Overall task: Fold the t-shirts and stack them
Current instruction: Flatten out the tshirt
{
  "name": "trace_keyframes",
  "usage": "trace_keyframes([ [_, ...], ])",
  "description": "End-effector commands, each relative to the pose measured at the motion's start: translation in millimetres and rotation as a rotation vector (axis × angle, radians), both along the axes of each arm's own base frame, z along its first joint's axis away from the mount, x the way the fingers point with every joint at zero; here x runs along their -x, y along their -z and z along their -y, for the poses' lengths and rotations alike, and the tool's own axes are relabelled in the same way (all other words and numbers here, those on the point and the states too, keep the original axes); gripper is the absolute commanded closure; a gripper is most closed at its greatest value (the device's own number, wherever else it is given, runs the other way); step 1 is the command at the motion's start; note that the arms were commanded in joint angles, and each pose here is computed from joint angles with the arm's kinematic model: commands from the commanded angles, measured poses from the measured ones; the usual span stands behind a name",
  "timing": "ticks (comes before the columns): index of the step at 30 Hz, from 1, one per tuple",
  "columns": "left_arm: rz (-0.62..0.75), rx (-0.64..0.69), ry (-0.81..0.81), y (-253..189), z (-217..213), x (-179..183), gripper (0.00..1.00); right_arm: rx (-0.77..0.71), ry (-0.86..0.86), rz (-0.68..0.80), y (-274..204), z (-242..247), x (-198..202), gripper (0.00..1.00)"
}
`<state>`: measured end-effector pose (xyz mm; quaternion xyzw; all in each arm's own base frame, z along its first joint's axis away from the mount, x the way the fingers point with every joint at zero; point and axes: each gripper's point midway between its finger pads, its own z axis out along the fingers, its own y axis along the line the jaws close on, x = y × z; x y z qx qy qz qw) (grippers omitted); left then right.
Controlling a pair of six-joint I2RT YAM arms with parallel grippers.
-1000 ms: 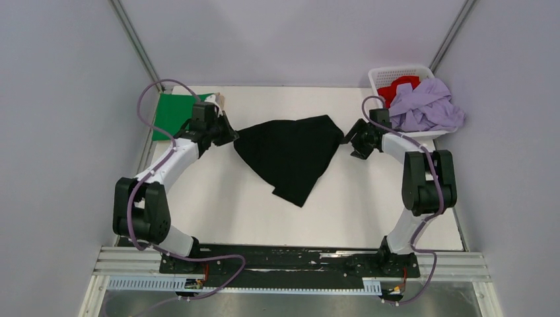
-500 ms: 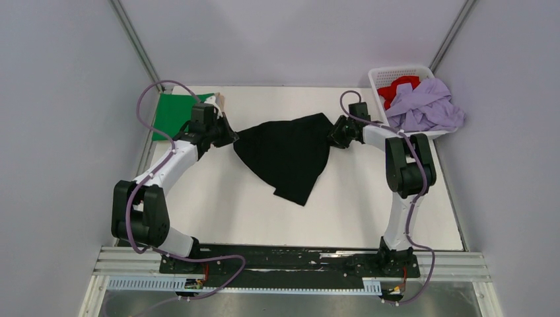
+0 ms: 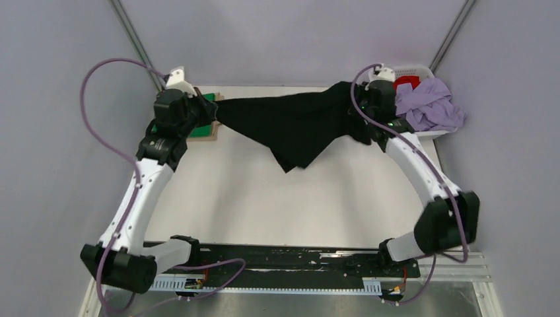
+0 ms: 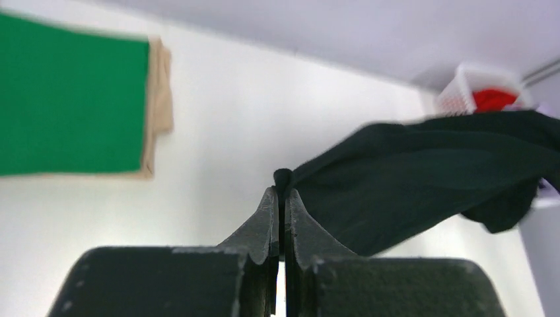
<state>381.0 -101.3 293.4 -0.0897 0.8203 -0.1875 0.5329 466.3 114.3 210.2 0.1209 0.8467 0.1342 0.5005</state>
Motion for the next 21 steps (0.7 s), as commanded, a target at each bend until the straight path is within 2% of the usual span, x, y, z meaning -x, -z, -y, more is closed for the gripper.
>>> trace_keyframes([
  [1, 0.315, -0.028, -0.154, -127, -42, 46, 1.00, 0.180, 0.075, 0.428, -165, 51, 52, 1.00],
  [7, 0.580, -0.005, -0.240, -231, -75, 131, 1.00, 0.168, -0.023, 0.788, -308, 61, 177, 1.00],
  [9, 0.635, 0.014, -0.218, -247, -75, 153, 1.00, 0.159, -0.091, 0.877, -338, 56, 217, 1.00],
  [12, 0.657, 0.047, -0.129, -252, -62, 170, 1.00, 0.144, -0.158, 0.946, -358, 53, 259, 1.00],
  [16, 0.610, 0.089, -0.067, -231, -49, 170, 1.00, 0.180, -0.186, 0.888, -344, 52, 262, 1.00],
  [20, 0.491, 0.108, -0.076, -183, -43, 147, 1.00, 0.219, -0.184, 0.724, -294, 48, 218, 1.00],
  [21, 0.437, 0.112, -0.082, -160, -41, 136, 1.00, 0.224, -0.154, 0.659, -273, 51, 202, 1.00],
])
